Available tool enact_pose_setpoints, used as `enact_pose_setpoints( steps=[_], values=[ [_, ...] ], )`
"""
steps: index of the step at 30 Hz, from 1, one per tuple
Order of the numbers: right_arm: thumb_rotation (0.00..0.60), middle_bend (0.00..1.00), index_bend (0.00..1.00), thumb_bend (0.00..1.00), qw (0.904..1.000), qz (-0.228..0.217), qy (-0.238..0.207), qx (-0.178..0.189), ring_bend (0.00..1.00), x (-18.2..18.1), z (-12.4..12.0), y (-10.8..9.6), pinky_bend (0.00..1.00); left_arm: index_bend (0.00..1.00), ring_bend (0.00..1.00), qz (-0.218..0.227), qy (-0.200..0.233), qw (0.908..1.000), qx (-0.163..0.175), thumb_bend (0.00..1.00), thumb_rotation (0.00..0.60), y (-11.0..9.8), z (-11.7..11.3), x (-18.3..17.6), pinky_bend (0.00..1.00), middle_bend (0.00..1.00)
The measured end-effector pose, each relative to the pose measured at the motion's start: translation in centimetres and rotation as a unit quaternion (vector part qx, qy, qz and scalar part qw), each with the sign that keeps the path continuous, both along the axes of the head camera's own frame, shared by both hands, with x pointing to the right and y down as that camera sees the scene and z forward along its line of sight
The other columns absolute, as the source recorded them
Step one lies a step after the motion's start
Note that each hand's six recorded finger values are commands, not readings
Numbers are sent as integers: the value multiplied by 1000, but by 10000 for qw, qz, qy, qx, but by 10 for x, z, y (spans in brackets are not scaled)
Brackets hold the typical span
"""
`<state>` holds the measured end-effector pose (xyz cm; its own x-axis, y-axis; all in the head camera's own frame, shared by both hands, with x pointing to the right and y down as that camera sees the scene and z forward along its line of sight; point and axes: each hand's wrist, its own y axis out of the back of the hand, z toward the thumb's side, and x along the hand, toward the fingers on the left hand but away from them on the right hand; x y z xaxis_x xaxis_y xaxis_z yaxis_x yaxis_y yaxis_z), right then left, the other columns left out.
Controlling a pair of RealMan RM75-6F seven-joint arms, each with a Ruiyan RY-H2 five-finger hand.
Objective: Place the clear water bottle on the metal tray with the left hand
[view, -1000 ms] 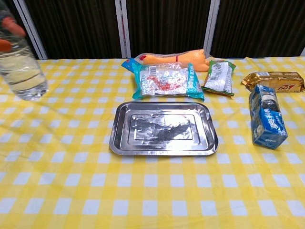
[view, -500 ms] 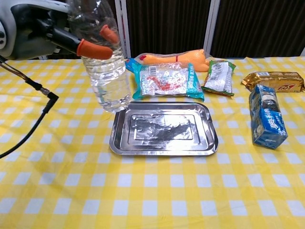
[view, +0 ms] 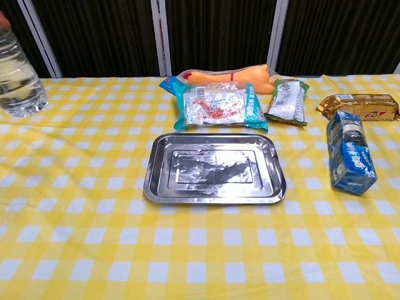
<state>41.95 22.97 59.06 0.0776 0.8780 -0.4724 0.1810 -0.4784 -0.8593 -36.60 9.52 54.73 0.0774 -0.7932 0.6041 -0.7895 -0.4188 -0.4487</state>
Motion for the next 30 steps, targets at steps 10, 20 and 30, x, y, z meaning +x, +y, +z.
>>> enact_pose_setpoints(
  steps=[10, 20, 30],
  values=[
    [600, 0, 111, 49, 10000, 30, 8, 6, 50, 2, 0, -1, 0, 556, 27, 36, 129, 9997, -181, 533, 600, -2, 20, -13, 84, 508],
    [600, 0, 111, 49, 10000, 42, -8, 16, 50, 3, 0, -2, 0, 556, 27, 405, 238, 9988, -132, 538, 600, -20, 37, 53, 84, 508],
    [600, 0, 111, 50, 10000, 87, -37, 1, 50, 6, 0, -3, 0, 559, 27, 669, 200, 9972, -273, 539, 600, -20, 62, 135, 84, 509]
  ],
)
